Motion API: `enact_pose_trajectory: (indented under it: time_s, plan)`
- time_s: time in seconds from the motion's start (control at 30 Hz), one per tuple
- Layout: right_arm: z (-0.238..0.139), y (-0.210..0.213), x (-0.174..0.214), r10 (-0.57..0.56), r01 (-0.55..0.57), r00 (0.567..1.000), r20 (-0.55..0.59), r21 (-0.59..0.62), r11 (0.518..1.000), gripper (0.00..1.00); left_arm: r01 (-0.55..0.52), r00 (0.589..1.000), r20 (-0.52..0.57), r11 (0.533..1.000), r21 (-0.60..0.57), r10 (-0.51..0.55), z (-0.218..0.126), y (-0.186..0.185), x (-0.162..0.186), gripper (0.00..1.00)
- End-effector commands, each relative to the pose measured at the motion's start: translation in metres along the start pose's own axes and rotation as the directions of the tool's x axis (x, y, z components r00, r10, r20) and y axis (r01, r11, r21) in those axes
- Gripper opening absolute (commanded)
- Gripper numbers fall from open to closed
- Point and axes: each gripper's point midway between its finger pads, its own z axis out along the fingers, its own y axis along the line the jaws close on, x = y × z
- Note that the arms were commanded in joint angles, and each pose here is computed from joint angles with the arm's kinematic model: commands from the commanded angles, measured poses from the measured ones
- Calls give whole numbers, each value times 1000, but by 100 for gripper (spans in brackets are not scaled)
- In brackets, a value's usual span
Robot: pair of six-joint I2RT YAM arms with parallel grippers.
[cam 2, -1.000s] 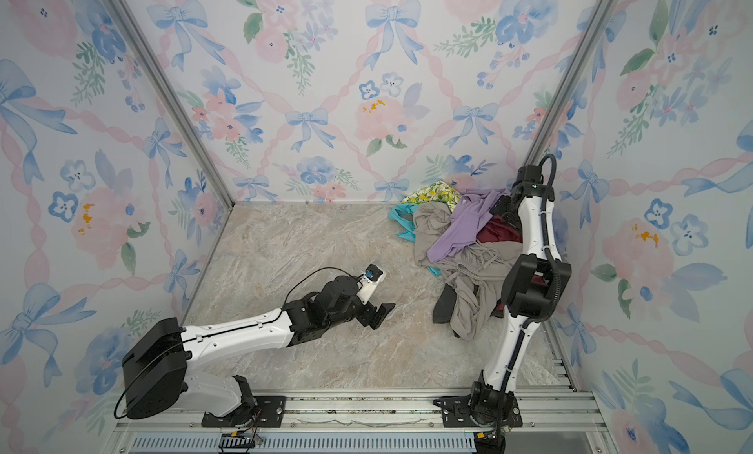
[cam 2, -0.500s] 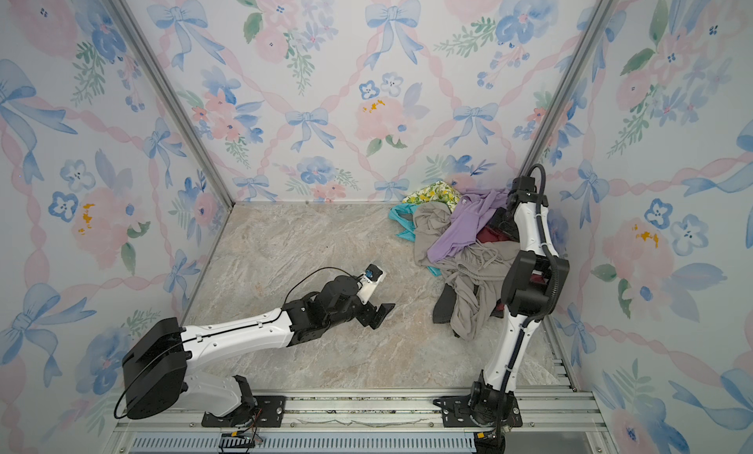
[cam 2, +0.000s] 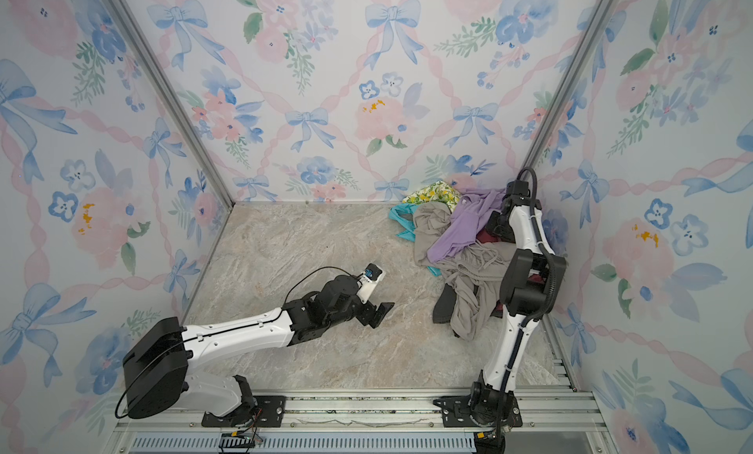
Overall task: Pick out a specific cloth from the pile
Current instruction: 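Reach the right gripper over the pile to the maroon shirt and grasp it, then lift the maroon shirt up out of the pile with the right gripper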
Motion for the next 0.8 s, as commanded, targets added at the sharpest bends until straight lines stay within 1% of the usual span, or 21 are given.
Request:
enact_pose_trajectory:
  time_s: [0.0,0.07,0.13,0.3,0.5,0.63,0.7,0.77]
  plan:
    - [-2,15,-9,-39,39,999,29,-20,999,16,-18,1000,-1,1000,-20,18,4,5,-4,93]
    - [-14,22,-20,-50,52,996,74,-30,998,7,-18,1000,-4,1000,-21,17,4,6,-3,93]
    - [-24,26,-28,-50,54,994,102,-39,998,3,-16,1000,-5,1000,-22,16,5,6,-3,93]
    - [-46,32,-42,-57,63,989,138,-39,997,0,-15,1000,-7,1000,-25,15,6,7,-3,93]
    - [-86,40,-65,-34,47,972,234,-48,998,0,-14,1000,-10,999,-33,14,7,9,-2,93]
    - [-133,50,-91,-12,38,938,348,-66,997,0,-19,1000,-9,999,-45,19,6,12,-2,93]
    - [-161,53,-105,-1,33,909,417,-69,997,0,-19,1000,-10,999,-51,19,7,13,-1,93]
    - [-194,57,-120,15,33,868,496,-89,996,0,-20,1000,-12,998,-52,19,7,14,-1,93]
